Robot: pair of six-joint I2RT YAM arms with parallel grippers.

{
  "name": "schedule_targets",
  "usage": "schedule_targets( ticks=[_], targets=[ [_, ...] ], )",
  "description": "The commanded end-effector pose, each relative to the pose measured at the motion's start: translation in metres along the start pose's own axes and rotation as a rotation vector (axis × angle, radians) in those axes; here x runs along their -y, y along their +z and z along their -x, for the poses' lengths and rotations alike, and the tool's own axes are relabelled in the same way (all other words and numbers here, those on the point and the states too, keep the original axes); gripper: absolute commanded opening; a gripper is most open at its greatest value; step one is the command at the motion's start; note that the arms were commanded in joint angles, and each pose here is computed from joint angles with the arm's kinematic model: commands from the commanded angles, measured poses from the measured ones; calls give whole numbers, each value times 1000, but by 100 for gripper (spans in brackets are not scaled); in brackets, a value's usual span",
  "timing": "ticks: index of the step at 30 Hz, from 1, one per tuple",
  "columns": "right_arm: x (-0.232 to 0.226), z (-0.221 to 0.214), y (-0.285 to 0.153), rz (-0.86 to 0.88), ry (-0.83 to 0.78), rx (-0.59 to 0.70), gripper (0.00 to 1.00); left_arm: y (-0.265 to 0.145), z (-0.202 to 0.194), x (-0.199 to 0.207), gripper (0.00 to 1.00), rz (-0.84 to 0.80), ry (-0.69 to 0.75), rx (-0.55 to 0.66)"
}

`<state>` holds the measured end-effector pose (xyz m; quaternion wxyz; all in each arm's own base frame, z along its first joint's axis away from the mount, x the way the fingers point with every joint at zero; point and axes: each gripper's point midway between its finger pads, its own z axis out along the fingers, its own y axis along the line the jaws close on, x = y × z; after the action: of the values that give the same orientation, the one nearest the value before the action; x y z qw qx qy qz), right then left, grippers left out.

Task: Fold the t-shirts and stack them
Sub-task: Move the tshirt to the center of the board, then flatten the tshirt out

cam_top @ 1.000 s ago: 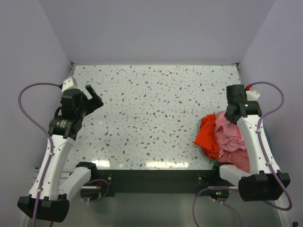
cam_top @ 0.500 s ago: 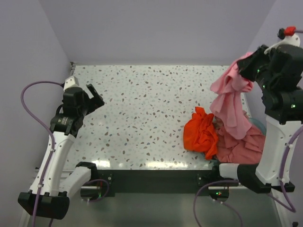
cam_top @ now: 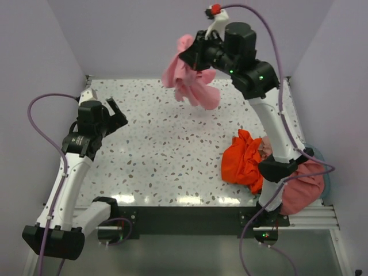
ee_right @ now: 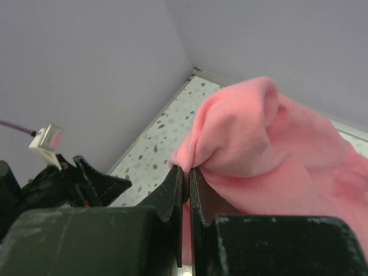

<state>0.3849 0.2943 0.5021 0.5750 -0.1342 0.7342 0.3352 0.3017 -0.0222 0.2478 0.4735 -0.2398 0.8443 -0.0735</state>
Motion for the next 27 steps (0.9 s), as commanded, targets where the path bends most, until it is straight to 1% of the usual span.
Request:
schedule_targets(
  ticks=[1, 2, 4, 5, 6, 7, 8, 10, 11, 12, 13, 14, 15, 16, 18, 20, 22, 23, 24, 25, 27],
  targets=[
    [-60, 41, -14, 187, -62, 157, 0, -11, 21, 5, 100, -8, -9, 49],
    [-53, 19, -1, 170, -47, 100, 0, -12, 20, 3, 100, -2, -10, 48],
    [-41, 6, -4, 111, -15, 77, 0, -17, 20, -1, 100, 11, -13, 54],
    [-18, -44, 13, 46, 2, -42, 0, -19, 20, -4, 100, 21, -16, 62],
    [-3, -51, 4, -25, 6, -42, 0, -21, 21, -5, 100, 27, -19, 68],
    [11, -70, 6, -69, 13, -73, 0, -21, 19, -8, 100, 40, -20, 62],
    [40, -130, 12, -140, 21, -203, 3, -22, 19, -11, 100, 54, -25, 64],
    [75, -168, 4, -202, 64, -287, 27, -21, 15, -14, 100, 68, -24, 49],
    [98, -211, -2, -242, 89, -386, 42, -18, 9, -16, 100, 75, -25, 32],
    [126, -222, -8, -296, 118, -411, 73, -14, 5, -16, 100, 79, -22, 13],
    [147, -237, -15, -375, 139, -440, 84, -10, -1, -18, 100, 86, -18, -5],
    [162, -256, -23, -425, 145, -482, 91, -3, -11, -22, 100, 103, -13, -36],
    [170, -258, -27, -443, 130, -490, 99, 0, -16, -24, 100, 114, -17, -53],
    [176, -255, -34, -472, 86, -487, 99, 4, -23, -26, 100, 123, -15, -77],
    [169, -250, -38, -441, 68, -475, 99, 14, -41, -33, 100, 156, -18, -135],
    [164, -241, -43, -440, 41, -432, 99, 24, -58, -39, 100, 180, -18, -186],
    [149, -252, -49, -440, -7, -460, 99, 30, -73, -41, 100, 180, -28, -224],
    [150, -258, -55, -478, -40, -469, 99, 33, -79, -40, 100, 176, -29, -244],
    [133, -270, -56, -446, -68, -495, 99, 37, -81, -38, 100, 158, -31, -248],
    [129, -280, -58, -438, -63, -514, 99, 38, -92, -39, 100, 148, -30, -280],
    [114, -307, -64, -403, -23, -571, 99, 44, -101, -39, 100, 143, -33, -301]
  ],
)
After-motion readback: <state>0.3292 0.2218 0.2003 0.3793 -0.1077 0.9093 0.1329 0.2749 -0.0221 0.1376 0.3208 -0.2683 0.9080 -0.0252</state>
